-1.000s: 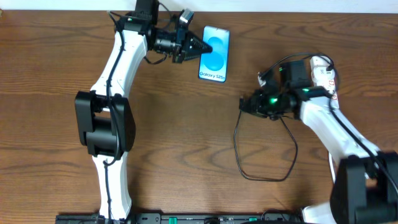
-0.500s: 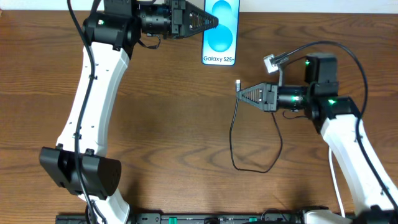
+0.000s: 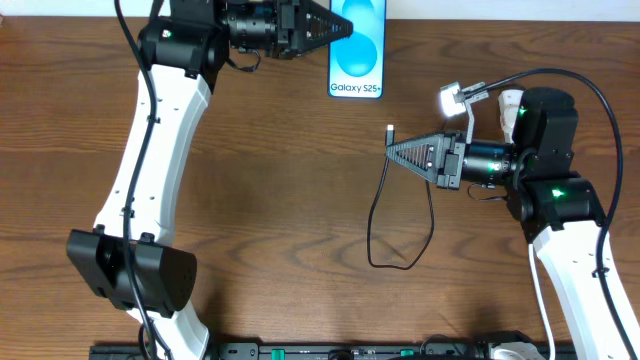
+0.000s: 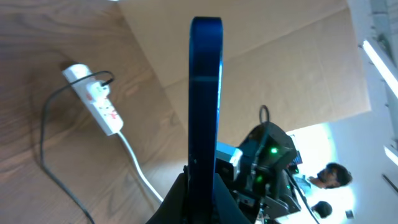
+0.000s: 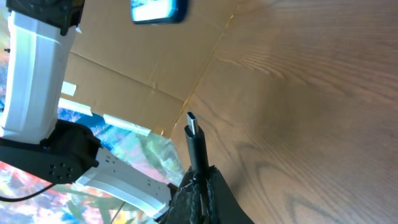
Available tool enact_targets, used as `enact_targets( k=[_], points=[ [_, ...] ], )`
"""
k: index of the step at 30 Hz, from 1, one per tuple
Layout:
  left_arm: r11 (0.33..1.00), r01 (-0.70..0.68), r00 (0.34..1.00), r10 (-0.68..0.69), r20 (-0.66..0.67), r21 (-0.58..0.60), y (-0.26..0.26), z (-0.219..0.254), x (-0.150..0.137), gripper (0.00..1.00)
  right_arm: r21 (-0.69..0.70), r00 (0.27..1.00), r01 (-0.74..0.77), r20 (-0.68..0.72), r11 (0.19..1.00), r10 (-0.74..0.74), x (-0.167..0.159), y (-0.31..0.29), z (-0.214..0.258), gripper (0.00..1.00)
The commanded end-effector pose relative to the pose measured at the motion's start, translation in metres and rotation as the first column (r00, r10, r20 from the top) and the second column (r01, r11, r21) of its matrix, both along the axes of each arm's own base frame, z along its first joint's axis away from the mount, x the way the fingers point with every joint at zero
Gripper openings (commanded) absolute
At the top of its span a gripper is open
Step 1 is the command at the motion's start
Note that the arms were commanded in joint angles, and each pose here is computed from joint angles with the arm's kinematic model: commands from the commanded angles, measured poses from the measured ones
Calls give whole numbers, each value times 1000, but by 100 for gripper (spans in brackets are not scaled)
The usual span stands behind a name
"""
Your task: Plug charger to phone and switch on socket
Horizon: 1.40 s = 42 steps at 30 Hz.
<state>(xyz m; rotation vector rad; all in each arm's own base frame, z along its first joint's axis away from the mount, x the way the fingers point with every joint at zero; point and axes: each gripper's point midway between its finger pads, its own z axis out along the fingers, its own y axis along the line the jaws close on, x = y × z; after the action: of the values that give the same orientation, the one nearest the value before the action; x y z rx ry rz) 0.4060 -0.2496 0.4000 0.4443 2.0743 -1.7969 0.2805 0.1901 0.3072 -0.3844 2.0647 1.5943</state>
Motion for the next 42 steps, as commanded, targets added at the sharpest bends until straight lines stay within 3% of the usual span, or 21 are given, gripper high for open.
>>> enact_targets(
  k=[1,42],
  points=[
    [997,74,997,-75,-15,-38,-8,14,-16,7,31,999,-33,-27,999,34,-7,9,9,1],
    [995,95,995,-97,-30,-43,-16,15,-22,7,86,1000,14,0,996,-14,4,41,37,1]
  ],
)
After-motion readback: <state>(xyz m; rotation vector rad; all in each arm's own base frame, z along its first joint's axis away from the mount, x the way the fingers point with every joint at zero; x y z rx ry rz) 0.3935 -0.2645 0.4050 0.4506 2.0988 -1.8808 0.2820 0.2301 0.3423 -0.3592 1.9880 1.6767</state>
